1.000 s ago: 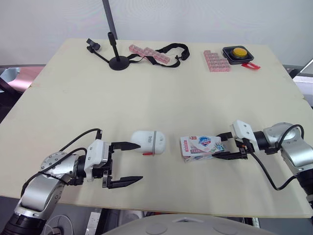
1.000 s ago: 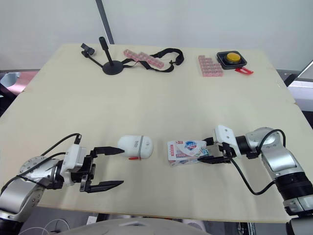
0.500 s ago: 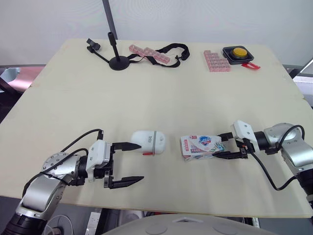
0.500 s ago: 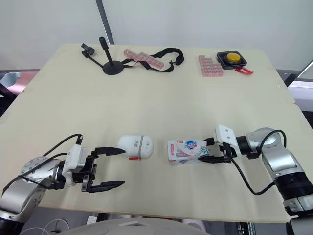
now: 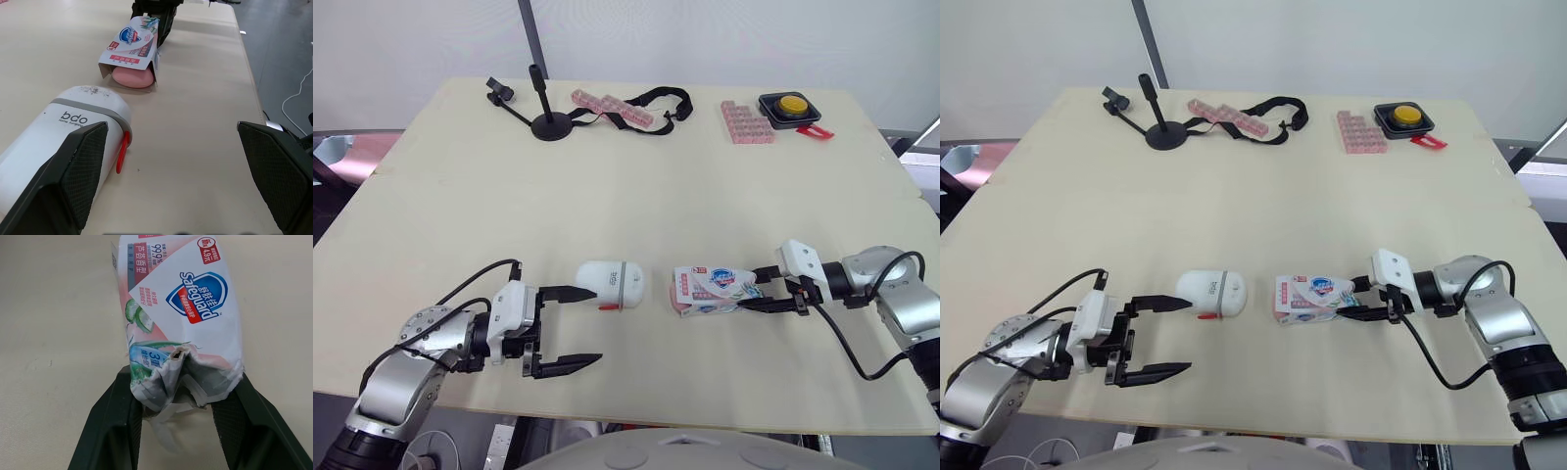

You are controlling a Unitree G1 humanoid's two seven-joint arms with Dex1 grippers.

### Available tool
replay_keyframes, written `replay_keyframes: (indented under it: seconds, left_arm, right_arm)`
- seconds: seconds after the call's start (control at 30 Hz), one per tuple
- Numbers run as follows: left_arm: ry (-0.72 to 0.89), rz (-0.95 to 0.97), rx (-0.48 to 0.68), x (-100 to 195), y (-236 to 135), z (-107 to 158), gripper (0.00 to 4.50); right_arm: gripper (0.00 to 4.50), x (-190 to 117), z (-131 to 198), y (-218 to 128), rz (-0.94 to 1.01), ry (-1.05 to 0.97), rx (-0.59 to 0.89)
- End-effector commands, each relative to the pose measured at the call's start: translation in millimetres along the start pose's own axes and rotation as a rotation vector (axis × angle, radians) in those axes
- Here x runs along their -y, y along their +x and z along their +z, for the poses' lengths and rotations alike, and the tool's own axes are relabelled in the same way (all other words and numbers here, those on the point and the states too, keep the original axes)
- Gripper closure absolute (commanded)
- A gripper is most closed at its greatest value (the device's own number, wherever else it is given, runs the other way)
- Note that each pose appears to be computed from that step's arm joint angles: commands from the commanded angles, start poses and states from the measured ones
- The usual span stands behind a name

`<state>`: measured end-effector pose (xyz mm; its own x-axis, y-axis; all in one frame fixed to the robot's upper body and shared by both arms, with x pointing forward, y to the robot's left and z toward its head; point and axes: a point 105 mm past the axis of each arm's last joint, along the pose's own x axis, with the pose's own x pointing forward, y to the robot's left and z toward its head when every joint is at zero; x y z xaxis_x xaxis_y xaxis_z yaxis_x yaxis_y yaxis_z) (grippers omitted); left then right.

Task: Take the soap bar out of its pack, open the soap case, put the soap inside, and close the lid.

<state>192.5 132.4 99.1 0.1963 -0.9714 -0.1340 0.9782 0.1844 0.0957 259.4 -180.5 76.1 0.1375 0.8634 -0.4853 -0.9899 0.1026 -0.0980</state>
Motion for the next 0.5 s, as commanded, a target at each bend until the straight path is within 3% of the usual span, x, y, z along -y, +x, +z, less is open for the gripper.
replay_keyframes:
  seconds: [0.03,0.5]
  left_arm:
    - [0.033,-0.002,0.011,0.7,0.4,5.7,0.00]
    - [0.033,-0.003,0.008,-0.2,1.8,4.6,0.00]
  right_arm:
    - [2.49,3.6,4.4,-5.9,-0.029,-0.013,0.010]
    - [2.49,5.5,6.6,-10.6,-0.066,-0.009,0.018]
